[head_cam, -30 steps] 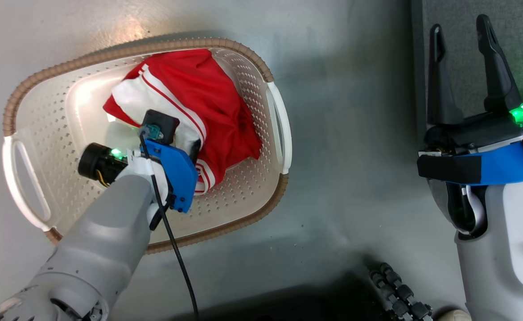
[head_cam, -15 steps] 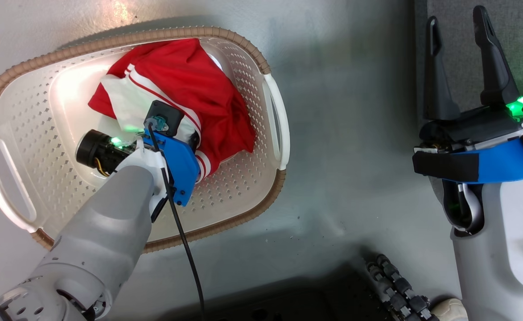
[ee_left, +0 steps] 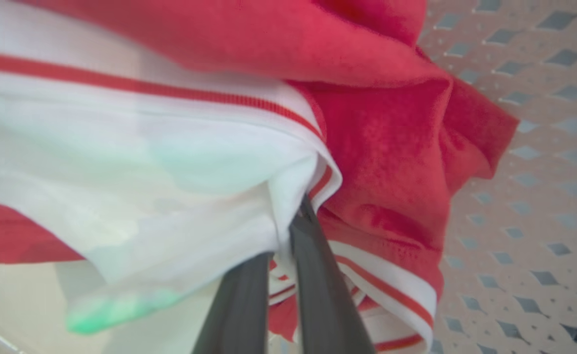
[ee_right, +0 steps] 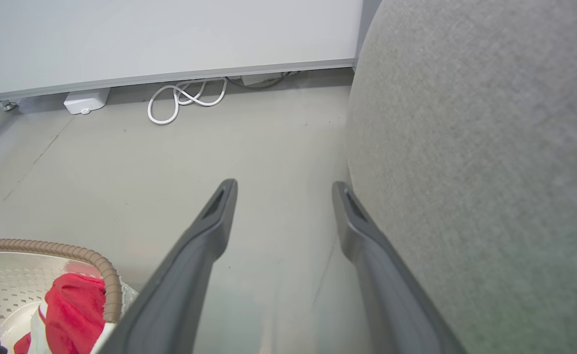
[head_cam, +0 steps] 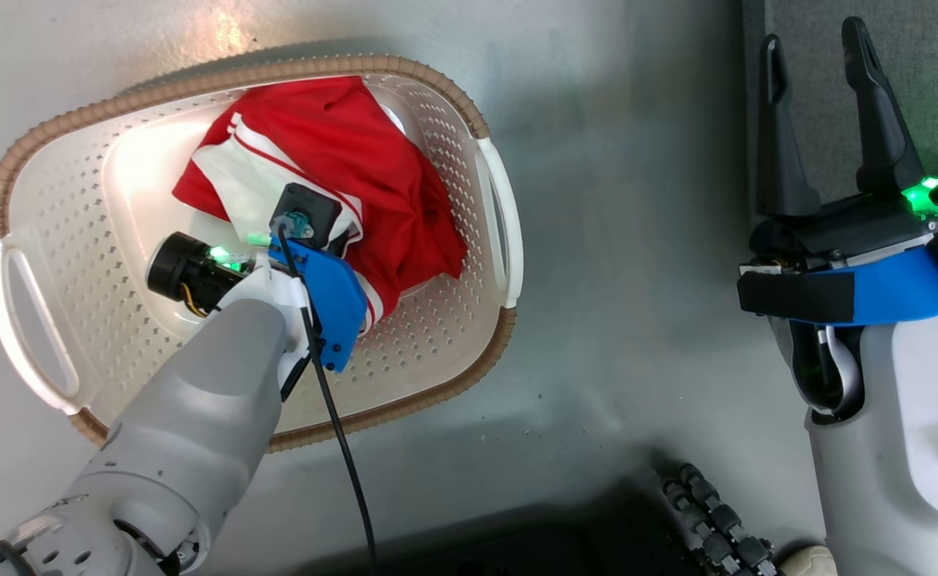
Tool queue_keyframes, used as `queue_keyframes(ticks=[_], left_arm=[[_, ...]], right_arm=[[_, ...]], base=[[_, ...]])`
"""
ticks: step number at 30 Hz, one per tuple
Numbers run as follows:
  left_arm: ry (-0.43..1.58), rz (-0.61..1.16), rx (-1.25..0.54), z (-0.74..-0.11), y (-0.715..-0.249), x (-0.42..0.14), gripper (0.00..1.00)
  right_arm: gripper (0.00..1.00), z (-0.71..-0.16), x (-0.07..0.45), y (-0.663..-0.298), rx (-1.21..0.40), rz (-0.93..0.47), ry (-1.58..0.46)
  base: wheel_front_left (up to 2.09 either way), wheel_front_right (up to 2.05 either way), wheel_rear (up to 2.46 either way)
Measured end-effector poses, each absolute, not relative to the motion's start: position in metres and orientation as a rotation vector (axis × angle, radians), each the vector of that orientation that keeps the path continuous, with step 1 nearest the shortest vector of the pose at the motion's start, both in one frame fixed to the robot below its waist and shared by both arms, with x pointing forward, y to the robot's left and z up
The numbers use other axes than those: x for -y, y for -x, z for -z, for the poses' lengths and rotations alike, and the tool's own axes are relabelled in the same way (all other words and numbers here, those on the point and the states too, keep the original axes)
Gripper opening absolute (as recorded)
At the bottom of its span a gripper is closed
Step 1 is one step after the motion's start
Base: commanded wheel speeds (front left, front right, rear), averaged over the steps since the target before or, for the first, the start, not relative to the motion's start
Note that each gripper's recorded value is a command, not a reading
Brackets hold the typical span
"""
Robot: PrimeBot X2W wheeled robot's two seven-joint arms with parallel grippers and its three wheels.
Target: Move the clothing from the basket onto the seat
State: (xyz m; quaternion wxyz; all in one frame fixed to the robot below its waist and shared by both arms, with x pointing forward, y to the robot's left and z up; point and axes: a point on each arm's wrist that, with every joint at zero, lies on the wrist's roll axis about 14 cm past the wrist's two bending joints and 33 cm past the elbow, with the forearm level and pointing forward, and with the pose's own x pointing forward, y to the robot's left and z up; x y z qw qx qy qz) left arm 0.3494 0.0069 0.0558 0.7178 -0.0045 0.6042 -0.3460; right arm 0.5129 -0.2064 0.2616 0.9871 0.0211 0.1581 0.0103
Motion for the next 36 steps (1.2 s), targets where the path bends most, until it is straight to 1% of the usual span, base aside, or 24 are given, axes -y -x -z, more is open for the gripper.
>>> queue_keyframes(ticks=[10, 18, 29, 36], left_arm=[[0.025, 0.810, -1.247, -0.083, -0.358, 0.007, 0.00], [0.054, 0.844, -1.143, -0.118, -0.365, 0.020, 0.00], [0.090, 0.802, -1.015, -0.169, -0.377, 0.016, 0.00], [0.099, 0.774, -0.936, -0.201, -0.384, 0.012, 0.00]], right_arm=[[1.00, -0.278, 0.205, -0.519, -0.284, -0.026, -0.046], [1.00, -0.300, 0.201, -0.522, -0.247, -0.037, -0.052], [1.00, -0.341, 0.190, -0.524, -0.179, -0.071, -0.068], [1.00, -0.366, 0.184, -0.519, -0.142, -0.086, -0.077]], base=[[0.00, 0.00, 0.00], [0.00, 0.00, 0.00], [0.00, 0.00, 0.00], [0.00, 0.00, 0.00]])
